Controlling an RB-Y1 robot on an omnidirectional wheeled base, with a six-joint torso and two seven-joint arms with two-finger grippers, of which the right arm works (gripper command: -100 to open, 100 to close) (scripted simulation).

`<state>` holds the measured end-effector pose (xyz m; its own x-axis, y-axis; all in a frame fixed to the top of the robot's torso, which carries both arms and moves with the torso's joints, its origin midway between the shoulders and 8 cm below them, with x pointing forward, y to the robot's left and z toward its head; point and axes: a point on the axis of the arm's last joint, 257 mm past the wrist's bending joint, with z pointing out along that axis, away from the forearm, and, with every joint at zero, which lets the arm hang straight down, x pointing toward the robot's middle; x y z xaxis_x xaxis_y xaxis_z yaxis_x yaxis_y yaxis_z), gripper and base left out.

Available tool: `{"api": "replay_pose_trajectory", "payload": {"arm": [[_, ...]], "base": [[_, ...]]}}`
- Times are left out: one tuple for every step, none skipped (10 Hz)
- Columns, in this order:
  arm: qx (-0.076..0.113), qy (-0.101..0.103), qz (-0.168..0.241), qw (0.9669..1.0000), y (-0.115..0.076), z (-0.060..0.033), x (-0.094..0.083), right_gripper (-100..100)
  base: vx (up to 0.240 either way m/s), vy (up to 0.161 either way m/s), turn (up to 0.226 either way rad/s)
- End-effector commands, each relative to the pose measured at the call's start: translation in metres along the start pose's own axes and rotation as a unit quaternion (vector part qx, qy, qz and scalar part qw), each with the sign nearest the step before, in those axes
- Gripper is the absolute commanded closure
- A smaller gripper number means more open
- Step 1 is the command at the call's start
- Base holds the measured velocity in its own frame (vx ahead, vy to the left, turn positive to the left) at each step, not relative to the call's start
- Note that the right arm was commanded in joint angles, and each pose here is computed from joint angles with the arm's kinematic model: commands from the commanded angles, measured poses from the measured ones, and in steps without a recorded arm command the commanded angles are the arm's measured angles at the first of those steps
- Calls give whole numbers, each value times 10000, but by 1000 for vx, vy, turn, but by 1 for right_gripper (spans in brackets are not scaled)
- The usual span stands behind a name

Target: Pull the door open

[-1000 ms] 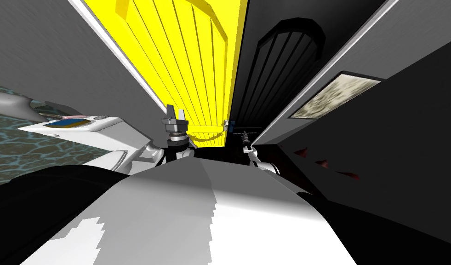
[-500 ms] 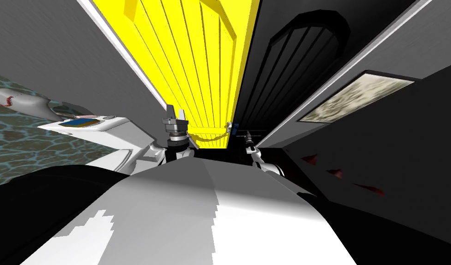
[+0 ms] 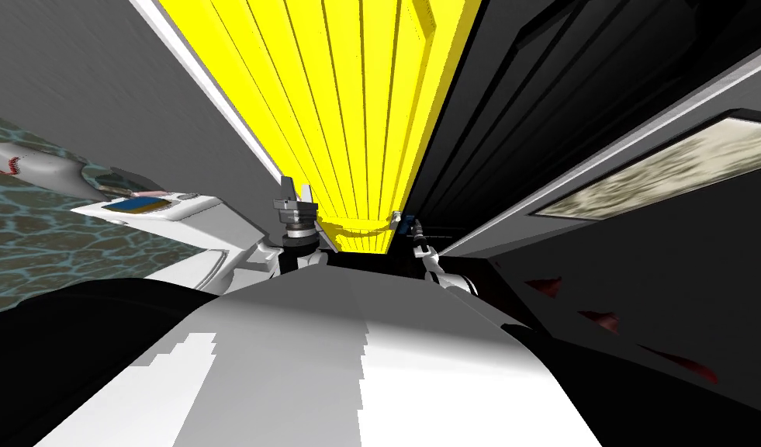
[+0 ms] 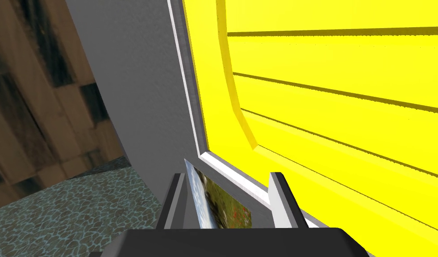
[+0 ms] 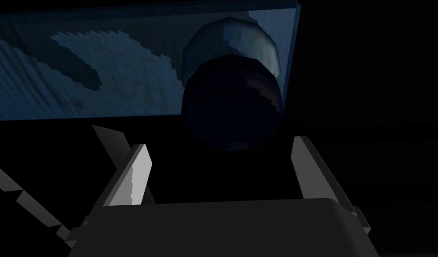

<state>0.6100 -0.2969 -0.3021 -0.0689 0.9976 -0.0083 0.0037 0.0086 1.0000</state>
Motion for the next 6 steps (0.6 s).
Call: {"api": "replay_pose_trajectory", "payload": {"arm": [[11,-7,0,10000,-4,-2,-7,100],[11,-7,0,10000,-4,-2,-7,100],[11,-7,0,10000,-4,-2,-7,100],[11,-7,0,10000,-4,-2,-7,100],[11,-7,0,10000,-4,-2,-7,100],[11,-7,0,10000,-4,-2,-7,100]], "base": [[0,0,0],[-15,-17,-12],[-22,-15,7],[-17,-9,5],[-7,-3,-1],[0,0,0]]}}
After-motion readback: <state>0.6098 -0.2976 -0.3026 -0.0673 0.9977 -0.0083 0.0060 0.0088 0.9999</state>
